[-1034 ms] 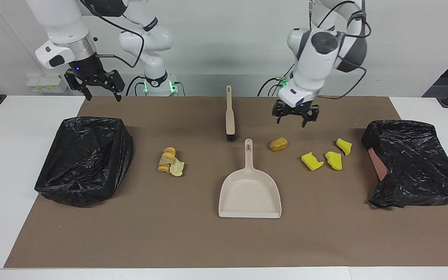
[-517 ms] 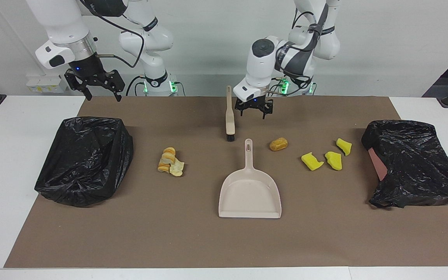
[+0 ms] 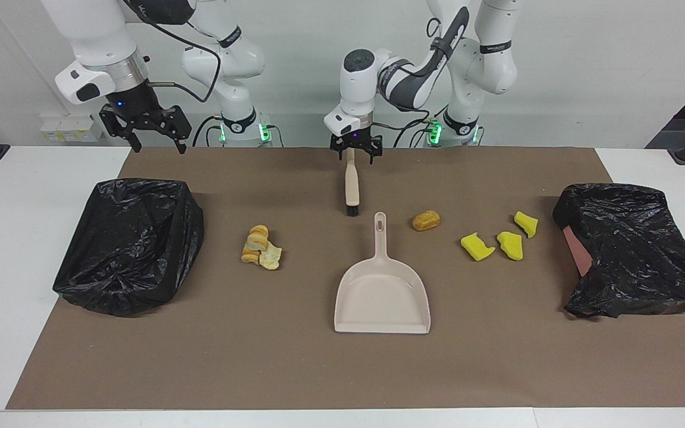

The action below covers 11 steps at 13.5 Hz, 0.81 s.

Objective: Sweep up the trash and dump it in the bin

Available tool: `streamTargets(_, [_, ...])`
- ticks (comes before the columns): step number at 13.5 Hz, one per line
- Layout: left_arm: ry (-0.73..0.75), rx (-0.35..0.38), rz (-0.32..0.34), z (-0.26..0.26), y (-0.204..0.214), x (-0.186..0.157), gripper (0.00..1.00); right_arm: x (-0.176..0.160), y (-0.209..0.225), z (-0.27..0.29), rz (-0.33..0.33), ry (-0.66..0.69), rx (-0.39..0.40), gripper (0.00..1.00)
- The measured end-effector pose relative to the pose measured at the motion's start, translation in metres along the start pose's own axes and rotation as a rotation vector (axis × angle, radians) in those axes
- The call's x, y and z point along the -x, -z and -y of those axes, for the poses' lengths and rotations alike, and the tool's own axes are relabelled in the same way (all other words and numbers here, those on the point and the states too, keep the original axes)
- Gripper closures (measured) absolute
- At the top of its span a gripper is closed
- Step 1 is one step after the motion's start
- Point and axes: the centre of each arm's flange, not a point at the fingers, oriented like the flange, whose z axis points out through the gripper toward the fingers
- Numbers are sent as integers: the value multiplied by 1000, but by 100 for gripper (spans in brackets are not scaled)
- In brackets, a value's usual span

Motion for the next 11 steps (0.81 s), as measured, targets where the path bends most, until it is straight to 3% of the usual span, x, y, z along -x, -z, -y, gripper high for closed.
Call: streamTargets(11, [84, 39, 58, 2, -7, 4, 0, 1, -1, 0, 3, 0, 0, 0])
